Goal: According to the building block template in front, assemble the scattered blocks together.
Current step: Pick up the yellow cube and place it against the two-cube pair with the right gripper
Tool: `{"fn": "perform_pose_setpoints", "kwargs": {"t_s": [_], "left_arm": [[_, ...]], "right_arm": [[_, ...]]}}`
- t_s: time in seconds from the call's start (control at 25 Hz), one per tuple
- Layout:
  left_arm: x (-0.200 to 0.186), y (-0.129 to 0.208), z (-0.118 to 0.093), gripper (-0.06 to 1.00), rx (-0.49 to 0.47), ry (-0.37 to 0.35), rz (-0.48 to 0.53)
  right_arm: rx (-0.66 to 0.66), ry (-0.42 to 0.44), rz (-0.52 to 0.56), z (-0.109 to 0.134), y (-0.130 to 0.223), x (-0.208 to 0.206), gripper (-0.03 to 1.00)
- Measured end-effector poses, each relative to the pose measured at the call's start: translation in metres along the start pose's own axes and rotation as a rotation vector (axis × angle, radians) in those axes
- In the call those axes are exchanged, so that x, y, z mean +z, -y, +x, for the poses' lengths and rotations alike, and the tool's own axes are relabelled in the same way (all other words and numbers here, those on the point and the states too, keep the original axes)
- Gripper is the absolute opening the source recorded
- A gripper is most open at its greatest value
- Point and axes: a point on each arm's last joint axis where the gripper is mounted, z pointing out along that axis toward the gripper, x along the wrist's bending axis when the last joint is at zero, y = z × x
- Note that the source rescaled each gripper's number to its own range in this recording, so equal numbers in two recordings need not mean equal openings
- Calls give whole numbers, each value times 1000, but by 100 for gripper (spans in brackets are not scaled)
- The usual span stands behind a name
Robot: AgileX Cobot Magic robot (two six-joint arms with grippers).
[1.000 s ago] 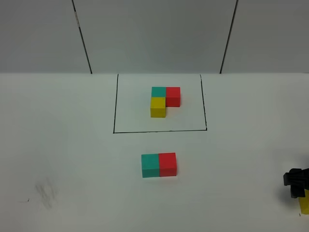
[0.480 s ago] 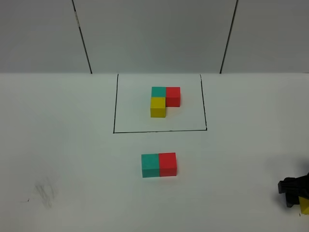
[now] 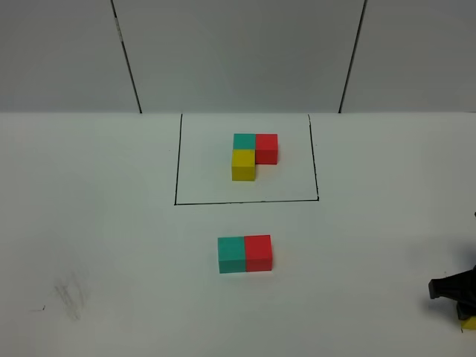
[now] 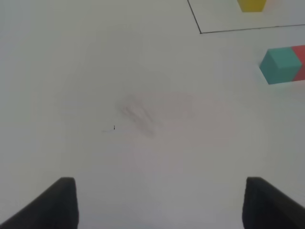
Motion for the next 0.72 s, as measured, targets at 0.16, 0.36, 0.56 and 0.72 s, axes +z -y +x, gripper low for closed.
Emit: {"fn": "perform_pose_setpoints", "kwargs": {"t_s": [0.16, 0.36, 0.56, 0.72], "left_arm": [[0, 0, 0, 74, 0, 0, 0], [0, 0, 0, 74, 0, 0, 0], [0, 0, 0, 74, 0, 0, 0], [0, 0, 0, 74, 0, 0, 0]], "right_arm": [[9, -2, 6, 0, 1, -7, 0], [32, -80, -82, 20, -7, -52, 0], [-69, -171, -199, 73, -1, -109, 0], [85, -165, -144, 106, 17, -125, 0]]}}
